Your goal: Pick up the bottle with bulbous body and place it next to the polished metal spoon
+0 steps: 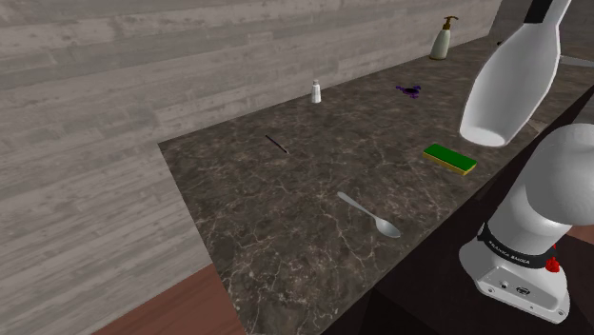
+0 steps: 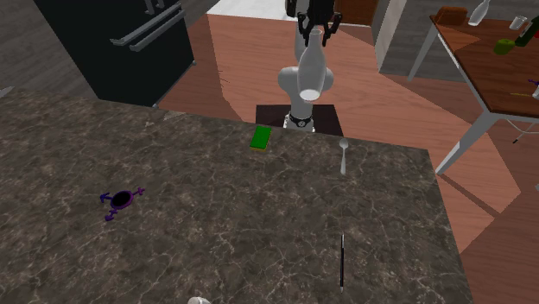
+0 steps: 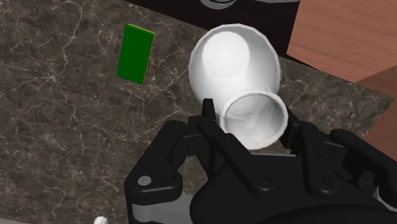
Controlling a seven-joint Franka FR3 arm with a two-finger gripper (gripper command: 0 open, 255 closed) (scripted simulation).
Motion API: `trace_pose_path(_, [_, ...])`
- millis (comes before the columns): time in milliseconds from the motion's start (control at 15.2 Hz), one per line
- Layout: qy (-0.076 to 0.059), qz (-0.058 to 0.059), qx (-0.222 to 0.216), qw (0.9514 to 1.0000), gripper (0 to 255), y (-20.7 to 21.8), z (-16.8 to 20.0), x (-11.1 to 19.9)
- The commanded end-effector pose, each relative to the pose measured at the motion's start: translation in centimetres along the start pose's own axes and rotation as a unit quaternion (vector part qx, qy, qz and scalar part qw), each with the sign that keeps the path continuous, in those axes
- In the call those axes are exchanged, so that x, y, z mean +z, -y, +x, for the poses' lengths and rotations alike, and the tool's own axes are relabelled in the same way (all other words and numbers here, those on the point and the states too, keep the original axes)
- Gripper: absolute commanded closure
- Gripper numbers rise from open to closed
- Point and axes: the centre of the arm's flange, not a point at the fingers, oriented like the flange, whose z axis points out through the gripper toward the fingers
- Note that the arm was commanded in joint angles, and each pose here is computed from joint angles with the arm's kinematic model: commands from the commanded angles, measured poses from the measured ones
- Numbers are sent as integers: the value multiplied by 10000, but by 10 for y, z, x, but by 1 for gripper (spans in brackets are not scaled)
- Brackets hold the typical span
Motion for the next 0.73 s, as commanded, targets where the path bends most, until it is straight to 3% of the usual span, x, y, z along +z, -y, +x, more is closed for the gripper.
trace_pose_path(0, [-3, 0, 0, 10000, 255, 1, 0, 10])
trace_pose_path(660, [-3, 0, 0, 10000, 255, 1, 2, 63])
